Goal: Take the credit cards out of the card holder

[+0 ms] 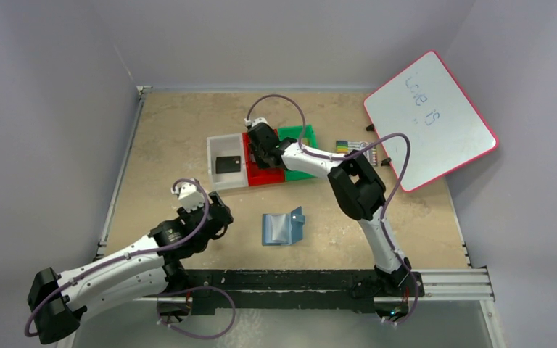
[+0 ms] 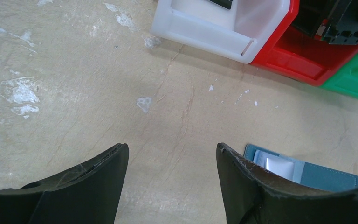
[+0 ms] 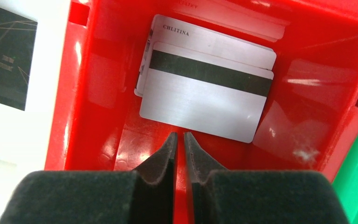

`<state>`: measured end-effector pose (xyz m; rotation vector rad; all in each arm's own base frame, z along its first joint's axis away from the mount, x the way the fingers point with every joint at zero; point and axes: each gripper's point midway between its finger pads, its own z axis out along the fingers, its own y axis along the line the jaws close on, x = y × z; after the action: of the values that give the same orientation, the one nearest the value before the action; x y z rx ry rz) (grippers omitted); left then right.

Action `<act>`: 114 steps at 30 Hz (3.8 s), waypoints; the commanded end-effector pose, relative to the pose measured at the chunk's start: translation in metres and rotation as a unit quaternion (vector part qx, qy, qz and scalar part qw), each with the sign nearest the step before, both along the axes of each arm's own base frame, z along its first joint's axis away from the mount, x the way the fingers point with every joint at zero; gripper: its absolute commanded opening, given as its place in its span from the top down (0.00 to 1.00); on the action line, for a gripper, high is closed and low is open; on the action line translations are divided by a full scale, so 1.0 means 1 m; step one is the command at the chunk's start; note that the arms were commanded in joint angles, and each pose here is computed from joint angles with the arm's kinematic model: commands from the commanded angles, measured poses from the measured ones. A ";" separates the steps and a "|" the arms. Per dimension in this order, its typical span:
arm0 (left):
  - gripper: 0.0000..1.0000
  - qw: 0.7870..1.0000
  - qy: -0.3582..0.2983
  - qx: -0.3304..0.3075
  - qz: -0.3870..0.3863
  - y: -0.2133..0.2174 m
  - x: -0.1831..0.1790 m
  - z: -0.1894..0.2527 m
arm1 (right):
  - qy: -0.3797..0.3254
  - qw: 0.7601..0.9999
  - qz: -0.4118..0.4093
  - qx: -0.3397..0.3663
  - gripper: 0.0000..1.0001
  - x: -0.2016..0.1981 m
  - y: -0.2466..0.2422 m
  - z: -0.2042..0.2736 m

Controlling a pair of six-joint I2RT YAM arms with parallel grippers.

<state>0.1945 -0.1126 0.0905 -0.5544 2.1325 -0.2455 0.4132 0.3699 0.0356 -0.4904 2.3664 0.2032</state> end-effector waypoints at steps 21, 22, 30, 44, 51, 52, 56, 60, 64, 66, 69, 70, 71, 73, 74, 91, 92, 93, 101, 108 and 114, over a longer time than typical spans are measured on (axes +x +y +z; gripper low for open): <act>0.32 0.999 -0.027 -0.022 0.012 -0.001 0.007 0.020 | -0.029 0.998 -0.043 -0.032 0.86 0.015 0.009 -0.009; 0.32 0.999 -0.026 -0.021 0.012 -0.001 0.006 0.019 | -0.030 0.998 -0.043 -0.032 0.86 0.016 0.010 -0.009; 0.32 0.999 -0.023 -0.020 0.010 -0.001 0.005 0.018 | -0.040 0.998 -0.035 -0.017 0.84 0.013 0.012 0.023; 0.31 0.999 -0.024 -0.027 0.007 -0.007 0.008 0.020 | -0.054 0.989 0.035 0.133 0.42 -0.112 0.007 0.134; 0.32 0.997 -0.043 -0.048 0.048 0.008 0.007 0.028 | 0.011 0.989 0.053 0.139 0.31 -0.211 0.013 0.097; 0.32 0.996 -0.047 -0.055 0.054 0.010 0.006 0.029 | 0.019 0.989 0.053 0.133 0.30 -0.221 0.013 0.091; 0.32 0.994 -0.053 -0.071 0.064 0.018 0.002 0.030 | 0.032 0.996 0.043 0.078 0.29 -0.247 0.003 0.063; 0.33 0.994 -0.051 -0.076 0.064 0.020 -0.002 0.028 | 0.032 0.999 0.030 0.029 0.24 -0.263 -0.010 0.046; 0.33 0.994 -0.047 -0.077 0.056 0.018 -0.003 0.028 | 0.034 0.999 0.006 -0.002 0.23 -0.268 -0.026 0.030; 0.33 0.995 -0.046 -0.076 0.052 0.016 -0.002 0.028 | 0.030 0.999 -0.004 -0.015 0.22 -0.267 -0.032 0.028; 0.33 0.995 -0.042 -0.074 0.046 0.012 -0.001 0.027 | 0.031 0.999 -0.012 -0.027 0.21 -0.267 -0.037 0.020; 0.33 0.995 -0.040 -0.074 0.045 0.011 -0.001 0.026 | 0.032 0.999 -0.014 -0.030 0.21 -0.268 -0.038 0.017; 0.33 0.996 -0.038 -0.073 0.043 0.009 -0.001 0.025 | 0.033 0.999 -0.017 -0.033 0.21 -0.268 -0.039 0.015; 0.34 0.996 -0.034 -0.073 0.038 0.006 0.000 0.023 | 0.037 0.998 -0.026 -0.039 0.22 -0.269 -0.044 0.008; 0.34 0.996 -0.033 -0.073 0.037 0.005 0.000 0.023 | 0.039 0.998 -0.031 -0.041 0.23 -0.270 -0.046 0.006; 0.34 0.996 -0.026 -0.074 0.030 -0.001 0.001 0.016 | 0.035 0.997 -0.066 -0.005 0.52 -0.269 -0.055 0.014; 0.34 0.996 -0.026 -0.075 0.030 -0.002 0.001 0.016 | 0.033 0.997 -0.070 -0.005 0.52 -0.269 -0.056 0.015; 0.34 0.997 -0.025 -0.074 0.030 -0.002 0.001 0.015 | 0.031 0.997 -0.073 -0.003 0.53 -0.268 -0.056 0.016; 0.34 0.997 -0.020 -0.079 0.006 -0.016 0.004 0.014 | 0.016 0.992 -0.121 0.021 0.60 -0.261 -0.067 0.021; 0.34 0.996 0.002 -0.076 -0.042 -0.042 0.006 0.005 | 0.011 0.985 -0.170 0.027 0.59 -0.258 -0.088 0.020; 0.38 0.993 0.022 -0.078 -0.089 -0.068 0.008 -0.003 | 0.024 0.978 -0.185 0.096 0.73 -0.256 -0.093 0.024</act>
<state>0.1950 -0.1536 0.0761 -0.5330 2.2254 -0.3916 0.1470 0.2826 0.0467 -0.0963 2.4578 0.1704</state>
